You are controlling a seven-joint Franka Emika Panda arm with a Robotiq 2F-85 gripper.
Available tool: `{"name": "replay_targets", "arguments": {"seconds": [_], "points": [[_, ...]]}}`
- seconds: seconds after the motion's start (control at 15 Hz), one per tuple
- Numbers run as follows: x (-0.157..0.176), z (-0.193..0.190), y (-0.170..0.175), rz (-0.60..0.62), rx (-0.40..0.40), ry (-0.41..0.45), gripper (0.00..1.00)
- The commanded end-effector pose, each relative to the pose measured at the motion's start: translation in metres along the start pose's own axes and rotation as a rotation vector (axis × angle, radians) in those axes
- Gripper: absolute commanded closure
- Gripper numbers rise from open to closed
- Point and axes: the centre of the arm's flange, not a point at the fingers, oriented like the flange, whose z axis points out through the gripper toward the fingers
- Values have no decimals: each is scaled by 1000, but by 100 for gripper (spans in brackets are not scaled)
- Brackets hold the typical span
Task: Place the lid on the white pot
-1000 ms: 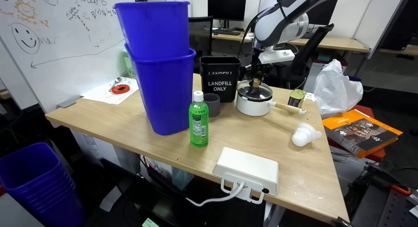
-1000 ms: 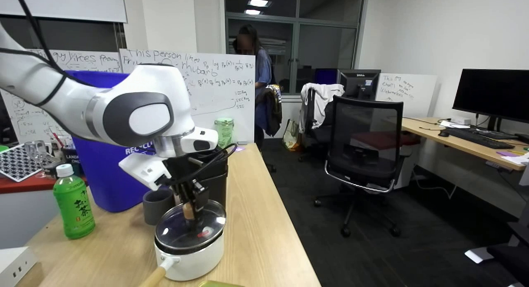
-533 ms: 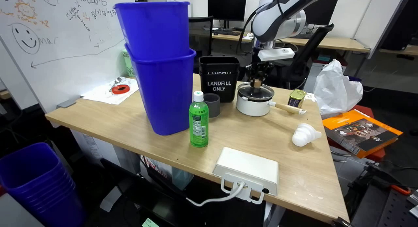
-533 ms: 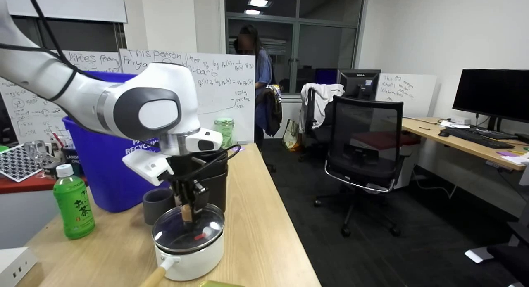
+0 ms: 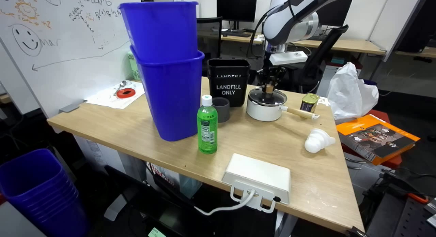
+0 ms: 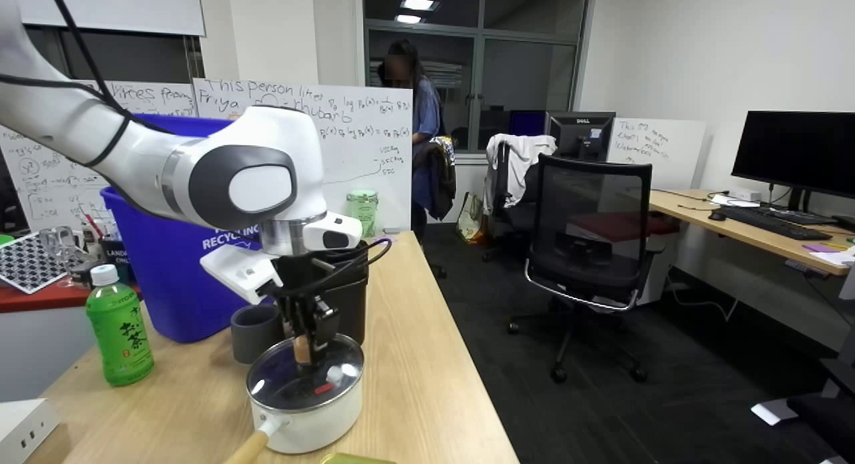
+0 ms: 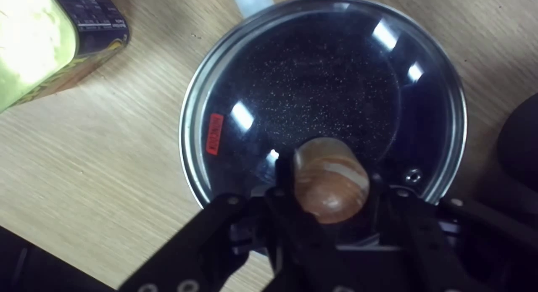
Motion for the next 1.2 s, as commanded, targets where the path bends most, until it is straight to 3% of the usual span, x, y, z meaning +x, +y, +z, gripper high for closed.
{"name": "replay_targets", "arguments": {"seconds": [0.0,1.13], "points": [[2,3,-4,-5,2,13,84],[2,7,-16,4,31,42,84]]}}
